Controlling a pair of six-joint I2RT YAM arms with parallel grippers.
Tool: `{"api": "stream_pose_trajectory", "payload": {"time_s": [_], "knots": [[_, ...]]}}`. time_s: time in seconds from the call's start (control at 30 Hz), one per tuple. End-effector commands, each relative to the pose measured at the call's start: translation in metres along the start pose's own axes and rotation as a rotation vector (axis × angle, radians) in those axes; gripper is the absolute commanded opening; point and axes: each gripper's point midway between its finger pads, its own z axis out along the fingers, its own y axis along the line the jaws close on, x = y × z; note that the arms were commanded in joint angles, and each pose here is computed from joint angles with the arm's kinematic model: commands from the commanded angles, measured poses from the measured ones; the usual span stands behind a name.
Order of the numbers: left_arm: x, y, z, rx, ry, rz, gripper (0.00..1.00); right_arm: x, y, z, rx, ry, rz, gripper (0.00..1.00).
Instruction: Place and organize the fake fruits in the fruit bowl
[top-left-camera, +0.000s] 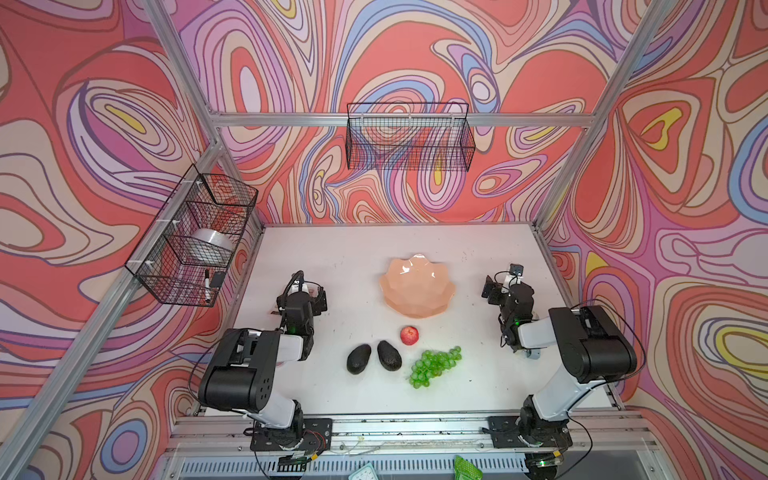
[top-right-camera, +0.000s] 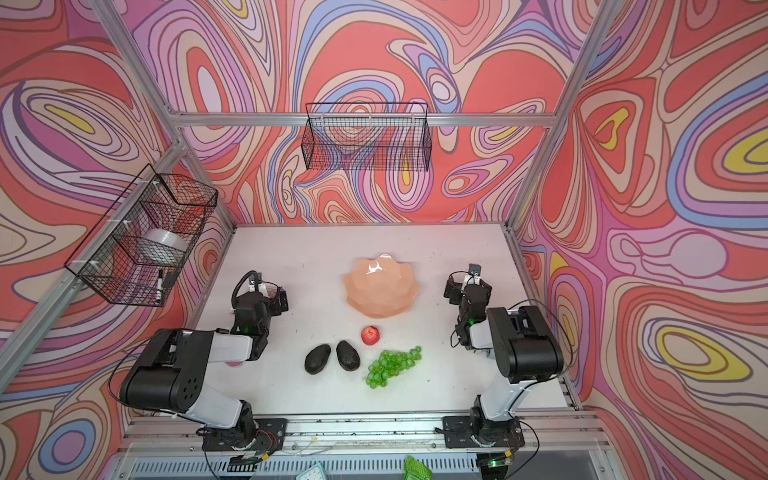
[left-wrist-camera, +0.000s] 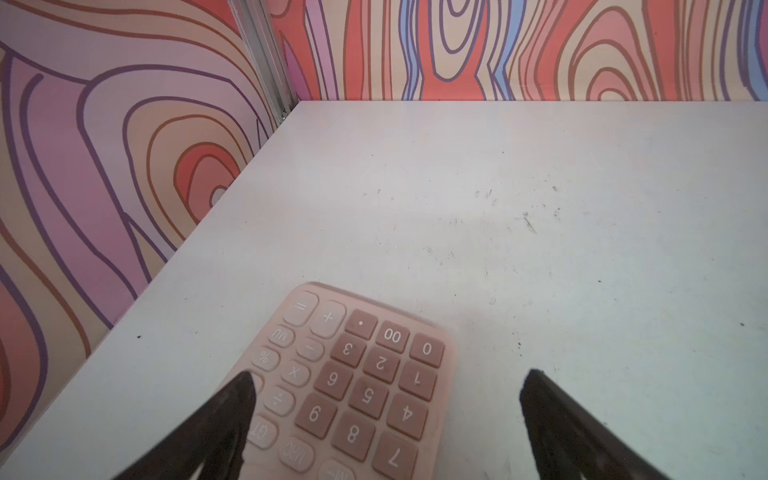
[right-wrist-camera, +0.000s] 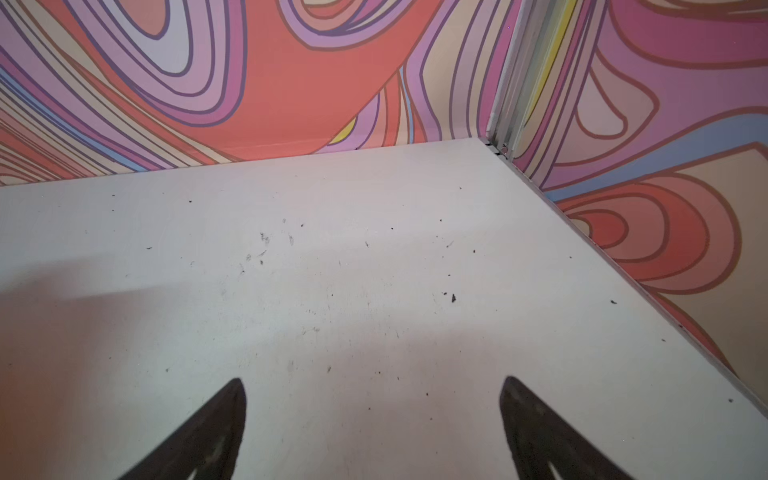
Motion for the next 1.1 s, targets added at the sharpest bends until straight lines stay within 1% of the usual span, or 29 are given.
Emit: {"api": "stream_pose_trajectory", "payload": {"time_s": [0.0, 1.07], "knots": [[-0.0061, 0.0014, 0.0007, -0.002, -0.029, -0.004, 1.00, -0.0045, -0.0012, 0.0029, 0.003, -0.011, -0.002, 0.98], [-0.0057, 0.0013, 0.0009, -0.002, -0.027, -0.003, 1.00, -0.0040, -0.0005, 0.0033, 0.000, -0.008, 0.000, 0.98]]}}
